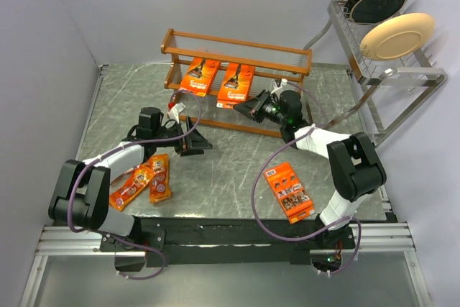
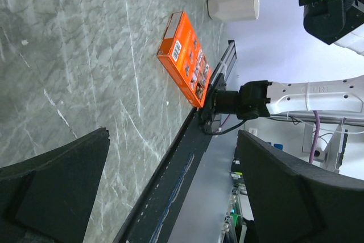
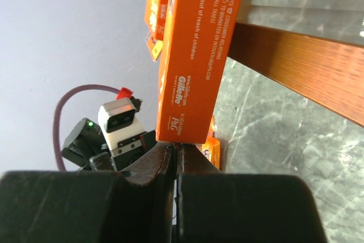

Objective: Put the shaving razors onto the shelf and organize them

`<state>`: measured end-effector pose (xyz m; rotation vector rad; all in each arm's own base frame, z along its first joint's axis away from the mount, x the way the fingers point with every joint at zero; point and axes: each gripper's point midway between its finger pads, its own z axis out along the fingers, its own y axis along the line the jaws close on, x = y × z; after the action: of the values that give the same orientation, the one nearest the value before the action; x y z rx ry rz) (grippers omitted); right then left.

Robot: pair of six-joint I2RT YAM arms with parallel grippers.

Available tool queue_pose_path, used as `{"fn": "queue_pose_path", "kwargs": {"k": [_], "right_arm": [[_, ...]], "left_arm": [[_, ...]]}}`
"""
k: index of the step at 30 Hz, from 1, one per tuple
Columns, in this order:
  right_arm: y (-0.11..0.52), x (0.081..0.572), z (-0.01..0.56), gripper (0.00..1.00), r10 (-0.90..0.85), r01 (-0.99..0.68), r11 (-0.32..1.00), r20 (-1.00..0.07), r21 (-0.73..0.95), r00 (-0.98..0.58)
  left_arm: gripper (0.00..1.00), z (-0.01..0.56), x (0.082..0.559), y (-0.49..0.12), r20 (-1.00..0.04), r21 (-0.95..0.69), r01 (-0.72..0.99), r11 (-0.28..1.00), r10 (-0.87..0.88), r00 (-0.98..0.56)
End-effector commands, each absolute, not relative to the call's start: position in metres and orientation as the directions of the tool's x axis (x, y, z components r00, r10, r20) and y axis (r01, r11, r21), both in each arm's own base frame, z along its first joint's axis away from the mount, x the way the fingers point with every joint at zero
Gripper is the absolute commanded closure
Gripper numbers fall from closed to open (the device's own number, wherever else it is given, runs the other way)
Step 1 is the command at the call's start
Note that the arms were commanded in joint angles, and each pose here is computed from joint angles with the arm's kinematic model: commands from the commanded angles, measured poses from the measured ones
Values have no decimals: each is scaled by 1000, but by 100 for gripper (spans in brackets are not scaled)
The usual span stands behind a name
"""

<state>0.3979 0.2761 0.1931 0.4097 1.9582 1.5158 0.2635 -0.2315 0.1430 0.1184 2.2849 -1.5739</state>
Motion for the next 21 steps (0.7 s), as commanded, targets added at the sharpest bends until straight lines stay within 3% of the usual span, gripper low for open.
{"fn": "queue_pose_path", "kwargs": {"k": [1, 21], "right_arm": [[267, 406, 212, 100, 622, -205, 289, -347, 935, -702], [272, 444, 197, 100, 602, -175, 281, -316, 944, -733]], "left_arm": [[1, 148, 264, -232, -390, -873, 325, 363, -120, -913], [1, 141, 261, -230, -374, -875, 302, 380, -133, -918]]}}
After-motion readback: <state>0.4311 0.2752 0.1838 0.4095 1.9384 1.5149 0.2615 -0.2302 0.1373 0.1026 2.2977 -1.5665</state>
